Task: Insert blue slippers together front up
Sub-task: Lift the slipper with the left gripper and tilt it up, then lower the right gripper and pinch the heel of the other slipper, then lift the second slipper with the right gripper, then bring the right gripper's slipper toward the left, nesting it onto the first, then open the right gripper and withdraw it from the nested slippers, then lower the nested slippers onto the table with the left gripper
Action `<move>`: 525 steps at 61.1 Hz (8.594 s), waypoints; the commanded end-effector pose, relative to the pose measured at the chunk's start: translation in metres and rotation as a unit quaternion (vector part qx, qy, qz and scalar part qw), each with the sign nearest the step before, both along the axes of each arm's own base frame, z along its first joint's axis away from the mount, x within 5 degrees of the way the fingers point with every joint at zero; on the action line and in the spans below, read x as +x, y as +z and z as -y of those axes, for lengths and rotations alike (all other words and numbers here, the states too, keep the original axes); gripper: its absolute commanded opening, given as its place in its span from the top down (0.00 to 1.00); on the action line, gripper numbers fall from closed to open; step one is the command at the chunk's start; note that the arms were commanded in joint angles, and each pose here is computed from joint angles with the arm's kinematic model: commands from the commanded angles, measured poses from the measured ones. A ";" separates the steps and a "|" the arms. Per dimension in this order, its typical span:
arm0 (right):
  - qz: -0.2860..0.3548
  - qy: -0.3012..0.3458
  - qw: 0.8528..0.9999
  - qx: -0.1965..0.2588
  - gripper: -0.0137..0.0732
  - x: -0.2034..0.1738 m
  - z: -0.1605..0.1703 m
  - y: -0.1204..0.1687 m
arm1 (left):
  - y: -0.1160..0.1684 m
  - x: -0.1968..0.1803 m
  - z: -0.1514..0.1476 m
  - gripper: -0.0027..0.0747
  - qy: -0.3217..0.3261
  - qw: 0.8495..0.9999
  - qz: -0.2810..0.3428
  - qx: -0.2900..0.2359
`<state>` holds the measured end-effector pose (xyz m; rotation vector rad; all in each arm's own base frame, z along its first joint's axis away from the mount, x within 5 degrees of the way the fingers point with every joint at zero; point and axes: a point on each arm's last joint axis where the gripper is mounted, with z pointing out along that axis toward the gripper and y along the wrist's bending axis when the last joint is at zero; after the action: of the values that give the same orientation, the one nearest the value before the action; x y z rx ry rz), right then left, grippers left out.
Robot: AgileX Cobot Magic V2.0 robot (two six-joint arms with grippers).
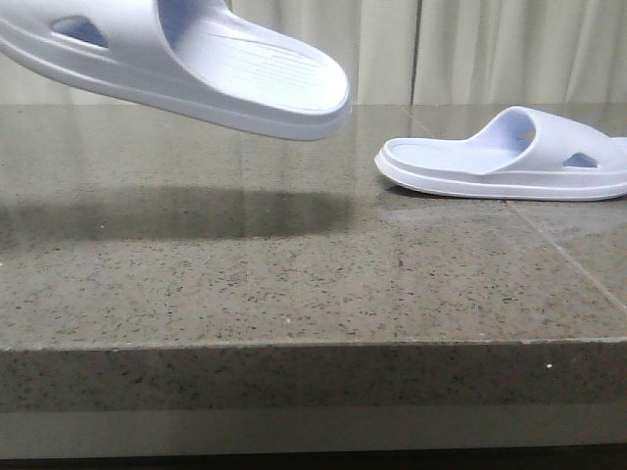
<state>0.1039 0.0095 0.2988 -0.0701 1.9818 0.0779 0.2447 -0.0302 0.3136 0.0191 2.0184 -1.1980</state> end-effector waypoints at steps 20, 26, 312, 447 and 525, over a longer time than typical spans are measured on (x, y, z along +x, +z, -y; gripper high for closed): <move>0.028 -0.016 0.999 0.028 0.37 0.018 0.000 0.027 | 0.018 -0.003 0.001 0.99 0.010 0.999 0.032 -0.043; -0.003 -0.038 0.999 0.031 0.37 0.033 0.004 0.038 | 0.018 -0.003 0.001 0.99 0.010 0.999 0.032 -0.043; -0.106 0.182 0.897 0.389 0.92 0.205 -0.052 0.048 | -0.005 0.054 0.040 0.99 0.002 0.984 -0.041 -0.172; -0.175 0.124 0.953 0.214 0.22 0.175 0.009 0.041 | -0.006 0.051 0.042 0.99 -0.017 0.987 -0.041 -0.157; -0.111 0.084 0.986 0.088 0.22 0.061 -0.012 0.071 | -0.051 0.087 0.071 0.99 -0.009 0.994 -0.082 -0.065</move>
<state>0.1645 0.0213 0.3556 -0.1353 2.2717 0.3919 0.3327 -0.1029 0.2388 -0.1738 2.1596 -1.3401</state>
